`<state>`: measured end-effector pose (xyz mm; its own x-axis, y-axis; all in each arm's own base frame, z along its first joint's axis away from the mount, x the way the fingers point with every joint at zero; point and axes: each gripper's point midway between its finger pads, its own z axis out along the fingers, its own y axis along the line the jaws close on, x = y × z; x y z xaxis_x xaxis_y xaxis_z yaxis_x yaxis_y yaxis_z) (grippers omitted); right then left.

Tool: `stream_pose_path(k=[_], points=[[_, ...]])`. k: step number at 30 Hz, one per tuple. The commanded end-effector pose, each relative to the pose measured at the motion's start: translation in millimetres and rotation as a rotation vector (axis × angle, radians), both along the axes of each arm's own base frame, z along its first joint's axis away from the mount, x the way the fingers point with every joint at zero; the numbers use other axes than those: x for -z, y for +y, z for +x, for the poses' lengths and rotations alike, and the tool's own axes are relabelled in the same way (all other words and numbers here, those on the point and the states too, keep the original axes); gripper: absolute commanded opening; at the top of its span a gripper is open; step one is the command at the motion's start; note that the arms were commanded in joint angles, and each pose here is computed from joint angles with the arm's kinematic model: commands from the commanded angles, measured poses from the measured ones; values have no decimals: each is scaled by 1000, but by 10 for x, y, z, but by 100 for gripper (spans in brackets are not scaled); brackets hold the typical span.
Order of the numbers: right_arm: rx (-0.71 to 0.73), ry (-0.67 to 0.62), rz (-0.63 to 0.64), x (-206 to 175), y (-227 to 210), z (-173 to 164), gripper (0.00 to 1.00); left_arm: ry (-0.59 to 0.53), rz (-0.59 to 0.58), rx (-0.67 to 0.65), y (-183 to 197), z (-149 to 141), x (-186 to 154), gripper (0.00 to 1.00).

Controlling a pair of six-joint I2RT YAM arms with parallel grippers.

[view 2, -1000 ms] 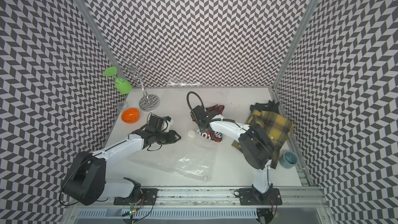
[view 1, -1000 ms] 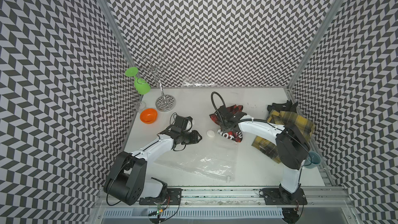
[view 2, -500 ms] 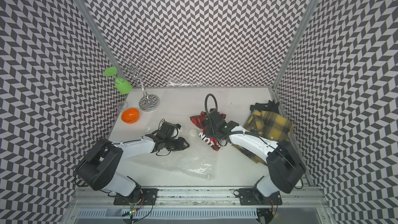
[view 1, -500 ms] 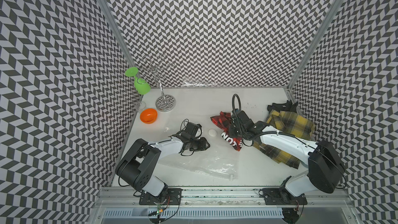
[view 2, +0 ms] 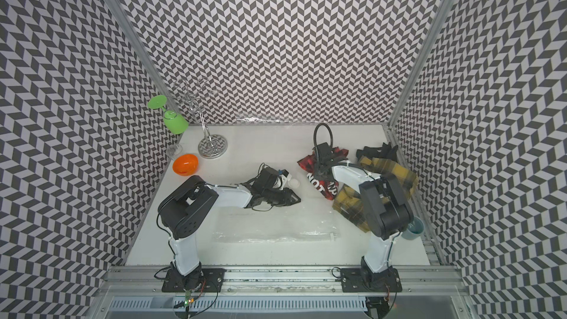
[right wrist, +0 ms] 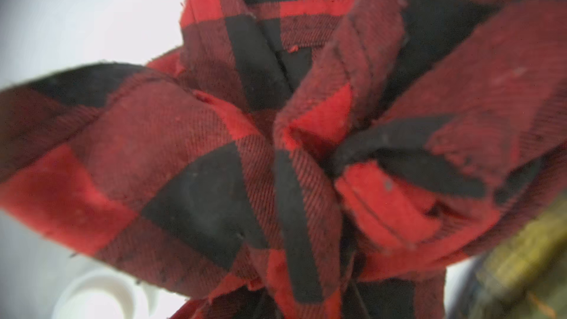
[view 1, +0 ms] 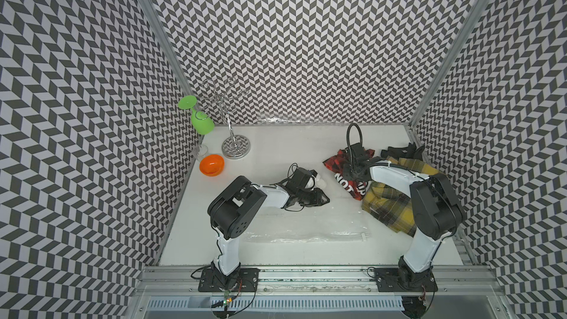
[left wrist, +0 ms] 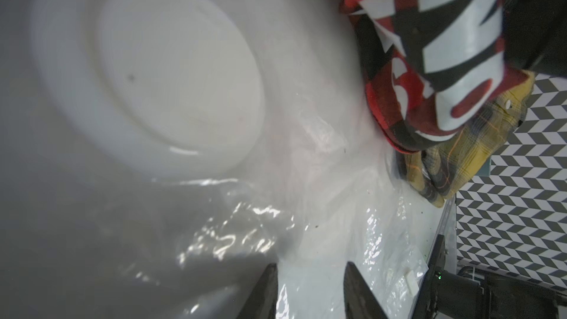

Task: Place the folded shirt into the vacuum bag
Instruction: Adjust the vacuum bag at the center of the board.

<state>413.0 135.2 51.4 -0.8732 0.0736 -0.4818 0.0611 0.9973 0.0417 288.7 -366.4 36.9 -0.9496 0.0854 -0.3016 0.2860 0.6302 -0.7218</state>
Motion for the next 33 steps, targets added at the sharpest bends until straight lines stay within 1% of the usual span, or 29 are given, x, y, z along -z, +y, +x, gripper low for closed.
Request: stream_pose_path(k=[1, 3, 6, 10, 14, 18, 20, 22, 25, 29, 33], points=[[-39, 22, -57, 178, -26, 129, 1, -26, 94, 31, 128, -42, -100, 39], [-49, 33, -48, 252, -14, 172, 1, -110, 162, 61, 238, -16, -299, 41], [-61, 46, -27, 355, 25, 184, 1, -213, 288, 124, 446, -106, -528, 49], [-57, 60, -9, 482, -34, 177, 1, -277, 424, 191, 643, -347, -649, 58], [-32, 79, 24, 568, -168, 283, 1, -340, 532, 303, 573, -627, -590, 63], [-25, 100, 33, 657, -204, 395, 1, -437, 629, 440, 425, -865, -477, 69], [-32, 104, 35, 683, -181, 429, 0, -480, 674, 482, 394, -917, -419, 72], [-35, 103, 31, 680, -182, 447, 1, -493, 711, 500, 392, -928, -329, 73], [-33, 93, 10, 643, -208, 491, 0, -511, 817, 500, 473, -860, -191, 74], [-39, 92, -20, 608, -235, 548, 0, -522, 885, 499, 543, -785, -92, 74], [-43, 87, -16, 580, -229, 552, 1, -538, 975, 484, 679, -696, -3, 74]])
